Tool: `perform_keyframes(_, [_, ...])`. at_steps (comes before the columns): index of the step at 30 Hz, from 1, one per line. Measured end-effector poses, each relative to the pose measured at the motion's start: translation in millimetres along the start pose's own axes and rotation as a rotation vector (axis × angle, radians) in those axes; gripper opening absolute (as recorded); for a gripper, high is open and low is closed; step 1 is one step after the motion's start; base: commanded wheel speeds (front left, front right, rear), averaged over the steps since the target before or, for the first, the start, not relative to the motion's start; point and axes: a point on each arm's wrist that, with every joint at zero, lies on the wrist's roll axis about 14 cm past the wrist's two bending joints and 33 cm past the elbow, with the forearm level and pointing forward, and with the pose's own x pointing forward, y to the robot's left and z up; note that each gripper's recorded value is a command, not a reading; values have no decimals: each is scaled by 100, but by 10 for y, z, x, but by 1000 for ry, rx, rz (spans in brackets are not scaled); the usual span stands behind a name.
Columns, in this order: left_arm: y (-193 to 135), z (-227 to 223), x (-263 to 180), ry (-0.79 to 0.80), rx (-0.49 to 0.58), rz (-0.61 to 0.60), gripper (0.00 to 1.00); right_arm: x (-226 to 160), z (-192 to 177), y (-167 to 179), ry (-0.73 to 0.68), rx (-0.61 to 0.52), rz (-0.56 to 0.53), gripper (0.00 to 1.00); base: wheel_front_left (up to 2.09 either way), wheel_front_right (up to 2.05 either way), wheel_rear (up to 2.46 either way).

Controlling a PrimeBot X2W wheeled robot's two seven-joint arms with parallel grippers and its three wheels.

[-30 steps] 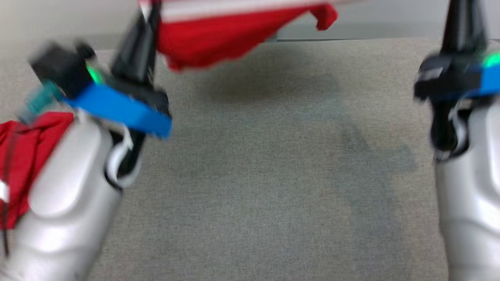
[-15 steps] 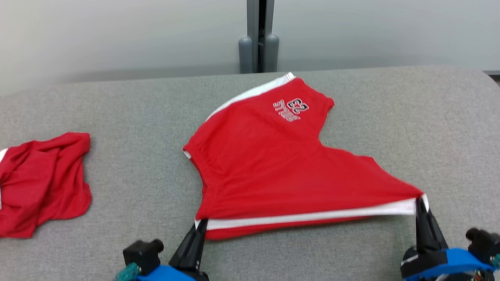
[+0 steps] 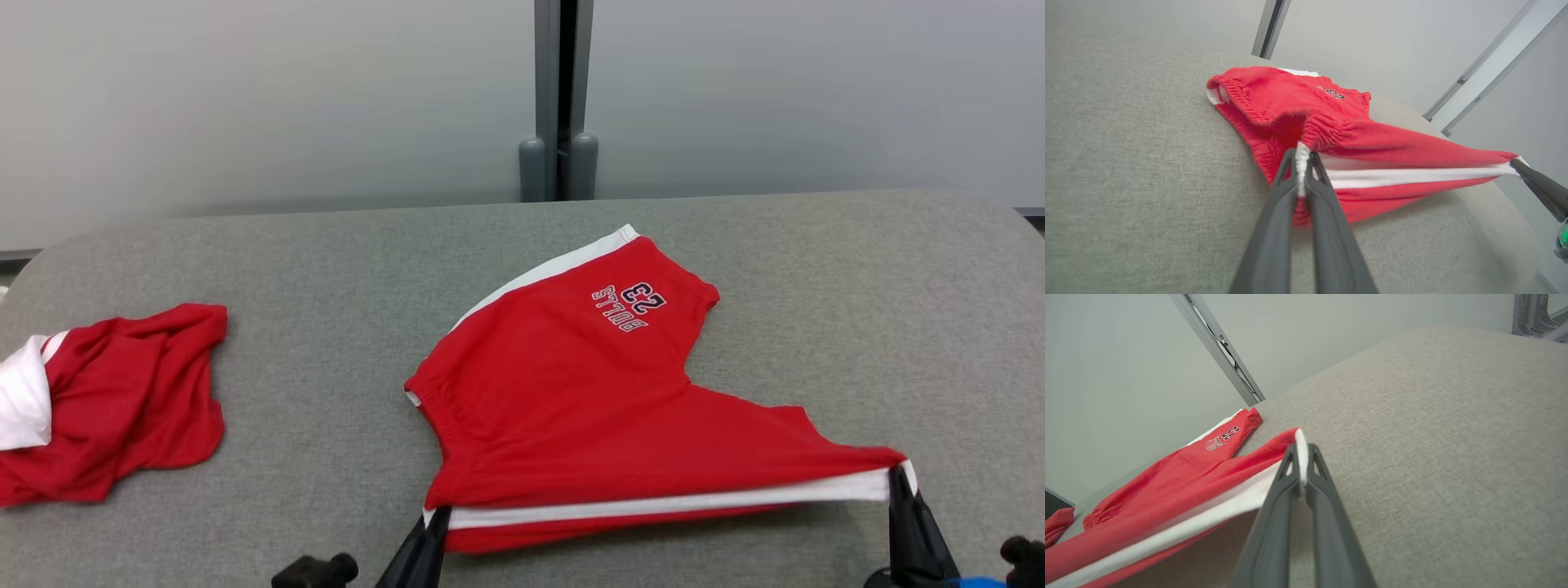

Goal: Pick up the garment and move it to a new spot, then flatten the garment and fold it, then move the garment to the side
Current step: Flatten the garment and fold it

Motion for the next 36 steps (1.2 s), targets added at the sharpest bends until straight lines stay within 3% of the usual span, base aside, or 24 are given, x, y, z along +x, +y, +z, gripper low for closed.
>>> perform_keyframes(7, [-9,426,389,-103,14,-30,0,620,263,466,-78,4,108,0,0,0,0])
perform_keyframes(12, [114,625,749,-128,23,-30,0,1267,422,893,-114,-62,204,0,0,0,0])
perform_keyframes(20, [447,755,1139,-136,-12,16,0,2136,182,1391,-30,-174,279,0,0,0,0])
perform_keyframes(26, [686,700,1300,-114,-43,61,0,2554,-228,1508,63,-257,283,0,0,0,0])
perform_keyframes(27, [720,668,1305,-104,-46,68,0,2595,-303,1527,78,-263,284,22,0,0,0])
perform_keyframes(28, [746,634,1308,-94,-51,74,29,2627,-376,1546,92,-270,287,82,0,0,0])
perform_keyframes(29, [770,605,1309,-85,-51,80,66,2647,-450,1577,104,-281,295,100,0,0,0])
perform_keyframes(30, [800,584,1306,-79,-55,88,100,2660,-508,1604,111,-286,302,100,0,0,0])
perform_keyframes(36, [883,549,1261,-74,-64,121,100,2684,-540,1643,93,-366,332,100,0,0,0])
